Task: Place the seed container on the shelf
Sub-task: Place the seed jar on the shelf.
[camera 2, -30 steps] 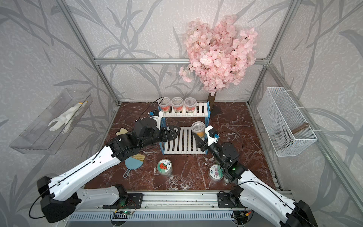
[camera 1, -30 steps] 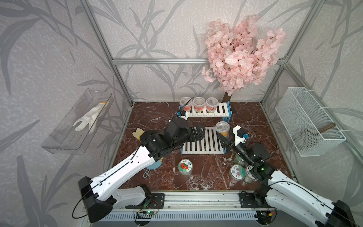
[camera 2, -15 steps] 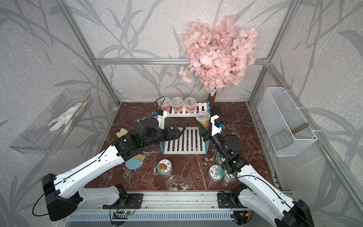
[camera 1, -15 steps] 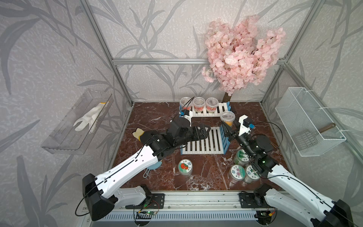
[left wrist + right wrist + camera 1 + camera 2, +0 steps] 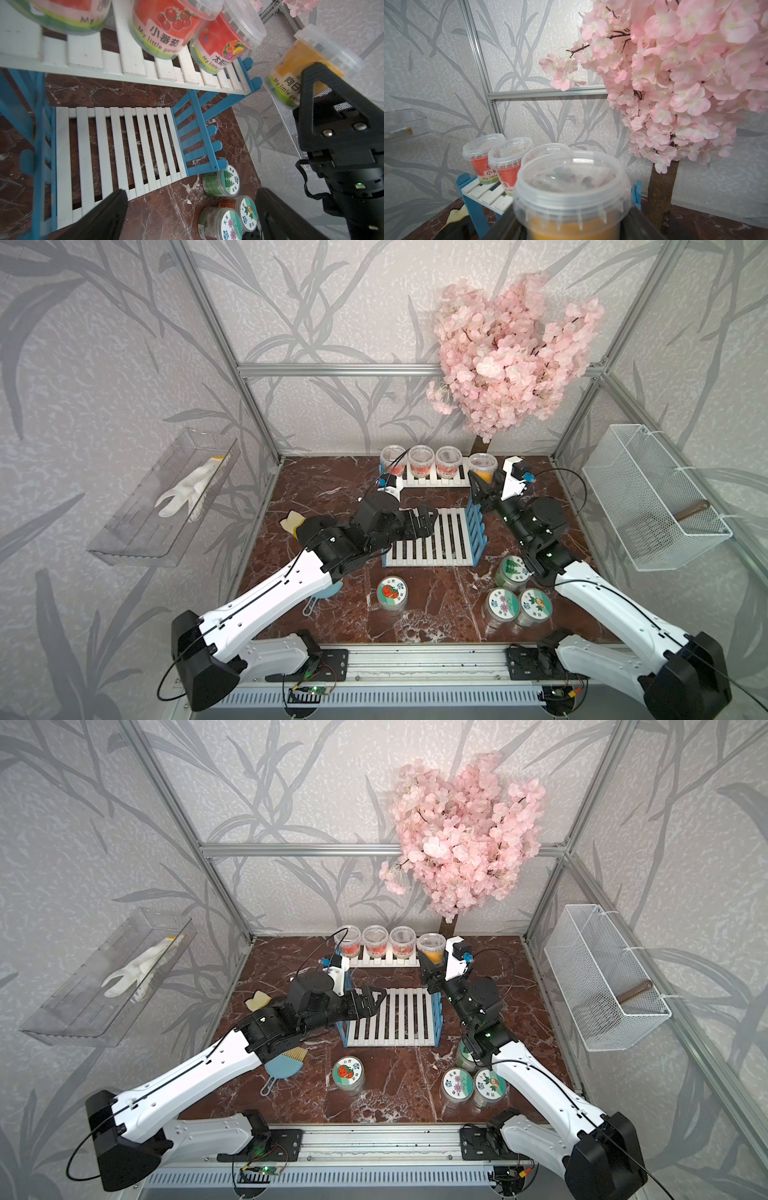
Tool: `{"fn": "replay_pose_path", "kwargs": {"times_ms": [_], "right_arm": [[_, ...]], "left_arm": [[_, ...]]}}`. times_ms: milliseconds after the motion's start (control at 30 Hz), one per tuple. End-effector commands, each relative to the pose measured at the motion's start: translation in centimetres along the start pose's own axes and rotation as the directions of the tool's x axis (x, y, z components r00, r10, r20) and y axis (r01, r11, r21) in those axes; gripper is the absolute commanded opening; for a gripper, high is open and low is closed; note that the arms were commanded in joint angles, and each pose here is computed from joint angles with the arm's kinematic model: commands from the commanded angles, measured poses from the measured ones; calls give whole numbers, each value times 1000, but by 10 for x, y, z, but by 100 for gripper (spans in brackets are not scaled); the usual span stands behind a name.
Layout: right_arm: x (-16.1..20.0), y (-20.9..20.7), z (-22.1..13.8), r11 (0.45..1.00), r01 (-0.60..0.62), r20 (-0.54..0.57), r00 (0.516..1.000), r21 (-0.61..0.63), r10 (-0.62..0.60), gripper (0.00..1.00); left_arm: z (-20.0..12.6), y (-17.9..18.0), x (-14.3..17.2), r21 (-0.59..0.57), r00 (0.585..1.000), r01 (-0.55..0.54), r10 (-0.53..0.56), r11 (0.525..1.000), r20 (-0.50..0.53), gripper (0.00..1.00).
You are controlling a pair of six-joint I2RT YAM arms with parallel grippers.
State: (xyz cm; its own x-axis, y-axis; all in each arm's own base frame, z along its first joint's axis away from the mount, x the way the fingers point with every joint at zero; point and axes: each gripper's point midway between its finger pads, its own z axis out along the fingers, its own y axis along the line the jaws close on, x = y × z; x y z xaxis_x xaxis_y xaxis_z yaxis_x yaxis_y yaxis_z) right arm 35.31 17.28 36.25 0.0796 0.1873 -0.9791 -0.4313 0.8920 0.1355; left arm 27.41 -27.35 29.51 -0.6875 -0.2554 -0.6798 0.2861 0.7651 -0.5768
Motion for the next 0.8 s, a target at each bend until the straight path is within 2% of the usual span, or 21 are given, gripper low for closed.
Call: {"fn": "replay_pose_path", "kwargs": {"times_ms": [0, 300, 767], "right_arm": [[-15, -6, 5, 1000, 4, 36, 999, 31, -5, 66], [0, -16, 16, 998, 23, 2, 1000, 58, -23, 66], [11, -24, 28, 993, 78, 8, 997, 87, -79, 66]], "left_arm": [[-10, 7, -4, -19, 999, -32, 32, 999, 27, 100], [-15, 15, -3, -28, 999, -28, 29, 999, 44, 100], [-14, 17, -2, -29, 999, -26, 28, 999, 40, 100]]}}
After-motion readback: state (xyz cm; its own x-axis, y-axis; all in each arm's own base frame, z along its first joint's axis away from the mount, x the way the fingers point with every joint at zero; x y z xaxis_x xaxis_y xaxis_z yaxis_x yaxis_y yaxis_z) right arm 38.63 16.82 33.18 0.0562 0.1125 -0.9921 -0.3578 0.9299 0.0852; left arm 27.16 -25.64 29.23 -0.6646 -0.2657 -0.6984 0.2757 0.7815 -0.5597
